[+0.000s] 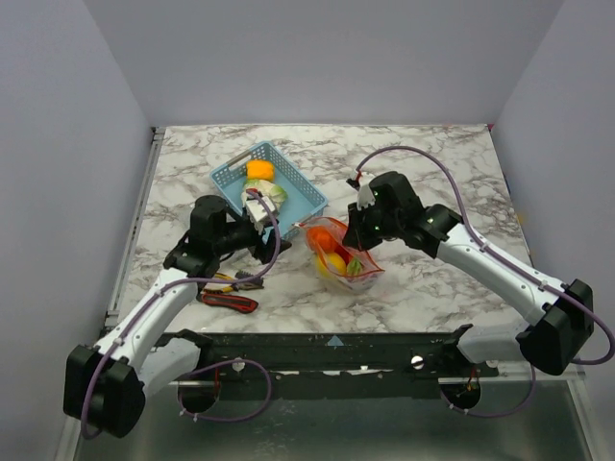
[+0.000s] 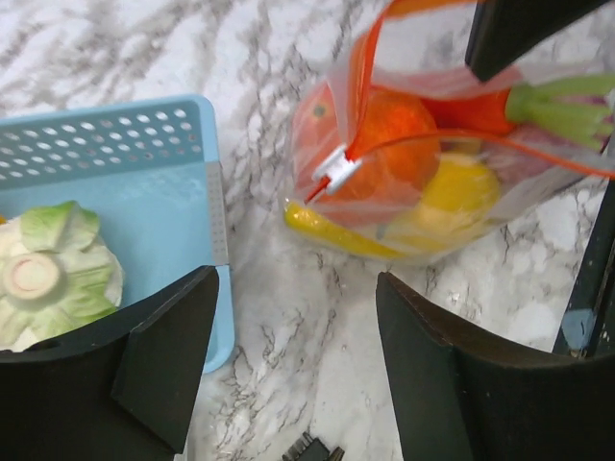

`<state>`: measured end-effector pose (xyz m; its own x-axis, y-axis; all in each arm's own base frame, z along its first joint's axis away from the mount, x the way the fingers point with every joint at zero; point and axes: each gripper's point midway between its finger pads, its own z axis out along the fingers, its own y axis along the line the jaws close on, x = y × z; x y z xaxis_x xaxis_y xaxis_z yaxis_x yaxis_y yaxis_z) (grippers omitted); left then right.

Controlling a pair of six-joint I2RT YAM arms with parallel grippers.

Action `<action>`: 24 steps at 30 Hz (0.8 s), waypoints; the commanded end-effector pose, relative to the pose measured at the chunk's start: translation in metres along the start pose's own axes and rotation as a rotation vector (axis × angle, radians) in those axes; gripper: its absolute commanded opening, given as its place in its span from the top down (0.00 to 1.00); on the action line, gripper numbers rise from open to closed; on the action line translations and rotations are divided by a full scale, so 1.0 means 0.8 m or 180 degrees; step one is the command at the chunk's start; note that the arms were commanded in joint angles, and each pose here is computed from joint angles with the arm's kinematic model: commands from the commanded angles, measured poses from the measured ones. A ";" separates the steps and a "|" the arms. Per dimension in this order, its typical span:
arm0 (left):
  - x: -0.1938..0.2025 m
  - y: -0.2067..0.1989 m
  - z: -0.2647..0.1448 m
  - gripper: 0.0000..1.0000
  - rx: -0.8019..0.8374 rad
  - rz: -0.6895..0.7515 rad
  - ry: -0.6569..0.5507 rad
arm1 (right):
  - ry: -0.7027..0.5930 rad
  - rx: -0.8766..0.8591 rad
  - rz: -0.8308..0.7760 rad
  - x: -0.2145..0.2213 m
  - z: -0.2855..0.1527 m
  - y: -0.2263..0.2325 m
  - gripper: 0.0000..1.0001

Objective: Place the food in the zip-top bag and seal the zipper
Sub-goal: Zip the zipper food storage bag at the center of the board.

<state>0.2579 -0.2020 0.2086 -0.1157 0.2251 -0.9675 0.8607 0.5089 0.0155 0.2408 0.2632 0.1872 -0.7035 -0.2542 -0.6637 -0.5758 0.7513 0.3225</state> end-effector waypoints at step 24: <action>-0.003 -0.028 0.054 0.76 0.1188 0.0444 -0.0515 | -0.0022 0.0020 -0.0043 -0.024 -0.008 0.005 1.00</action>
<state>0.2625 -0.2462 0.1906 0.0261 0.1584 -0.9870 0.9811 0.1854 0.0557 0.2442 0.2659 0.2017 -0.6992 -0.2524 -0.6689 -0.5781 0.7500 0.3213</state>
